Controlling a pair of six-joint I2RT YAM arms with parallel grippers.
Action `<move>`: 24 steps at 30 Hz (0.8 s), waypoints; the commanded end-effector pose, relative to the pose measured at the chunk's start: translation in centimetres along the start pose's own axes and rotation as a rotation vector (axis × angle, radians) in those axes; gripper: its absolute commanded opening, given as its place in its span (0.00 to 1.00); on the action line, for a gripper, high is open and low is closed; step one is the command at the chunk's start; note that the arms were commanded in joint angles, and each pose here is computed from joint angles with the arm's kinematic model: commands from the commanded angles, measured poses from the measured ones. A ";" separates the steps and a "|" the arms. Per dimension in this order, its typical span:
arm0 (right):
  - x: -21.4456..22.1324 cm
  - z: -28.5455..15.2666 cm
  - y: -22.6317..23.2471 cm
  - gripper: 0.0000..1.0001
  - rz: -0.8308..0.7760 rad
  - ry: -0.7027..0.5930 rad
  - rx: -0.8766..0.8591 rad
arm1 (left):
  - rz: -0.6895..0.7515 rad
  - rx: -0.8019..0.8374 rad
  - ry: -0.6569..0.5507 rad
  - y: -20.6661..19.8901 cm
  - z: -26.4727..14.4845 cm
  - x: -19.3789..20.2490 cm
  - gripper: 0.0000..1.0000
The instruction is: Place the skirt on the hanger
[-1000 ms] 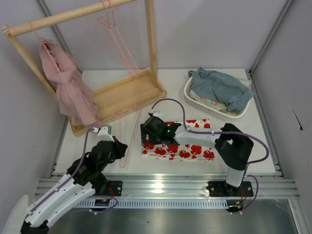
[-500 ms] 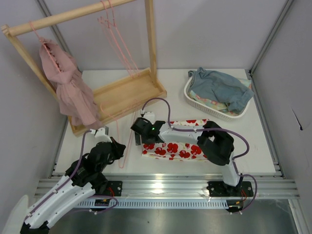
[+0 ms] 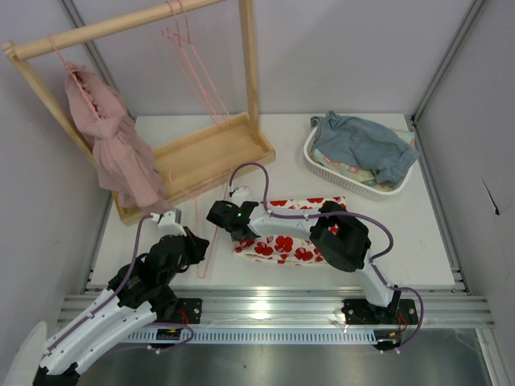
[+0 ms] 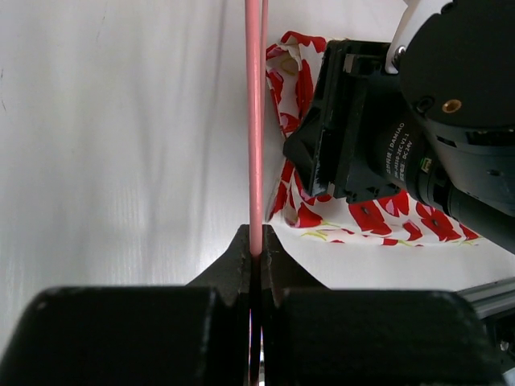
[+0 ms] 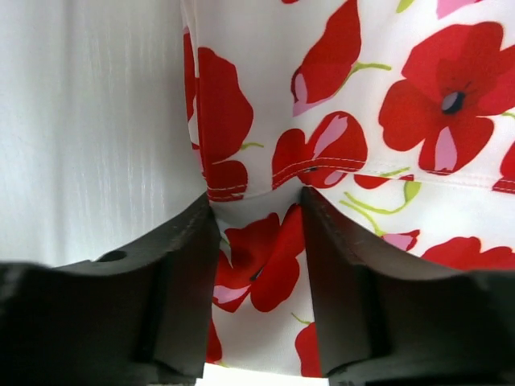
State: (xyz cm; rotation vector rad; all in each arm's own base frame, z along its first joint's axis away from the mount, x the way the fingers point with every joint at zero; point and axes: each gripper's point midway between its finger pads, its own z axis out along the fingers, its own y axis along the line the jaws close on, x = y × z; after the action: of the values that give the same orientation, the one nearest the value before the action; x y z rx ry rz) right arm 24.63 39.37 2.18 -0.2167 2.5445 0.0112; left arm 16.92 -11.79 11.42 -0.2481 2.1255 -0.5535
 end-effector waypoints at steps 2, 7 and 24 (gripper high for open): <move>2.4 2.2 -1.9 0.43 -0.054 0.048 0.115 | -0.013 0.020 -0.054 -1.0 -0.1 -1.5 0.00; 2.9 2.3 -3.6 0.32 -0.029 0.068 0.142 | 0.031 0.019 -0.049 -1.2 0.1 -1.1 0.00; 1.9 -1.8 -5.6 0.22 0.286 0.010 -0.210 | 0.054 0.188 -0.087 -3.9 3.4 1.3 0.00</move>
State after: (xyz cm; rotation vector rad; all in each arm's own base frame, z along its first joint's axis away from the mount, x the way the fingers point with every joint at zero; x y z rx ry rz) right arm 23.24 33.01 2.40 0.0321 2.5557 0.2947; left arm 17.79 -14.46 8.60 -0.1113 2.0832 -0.5806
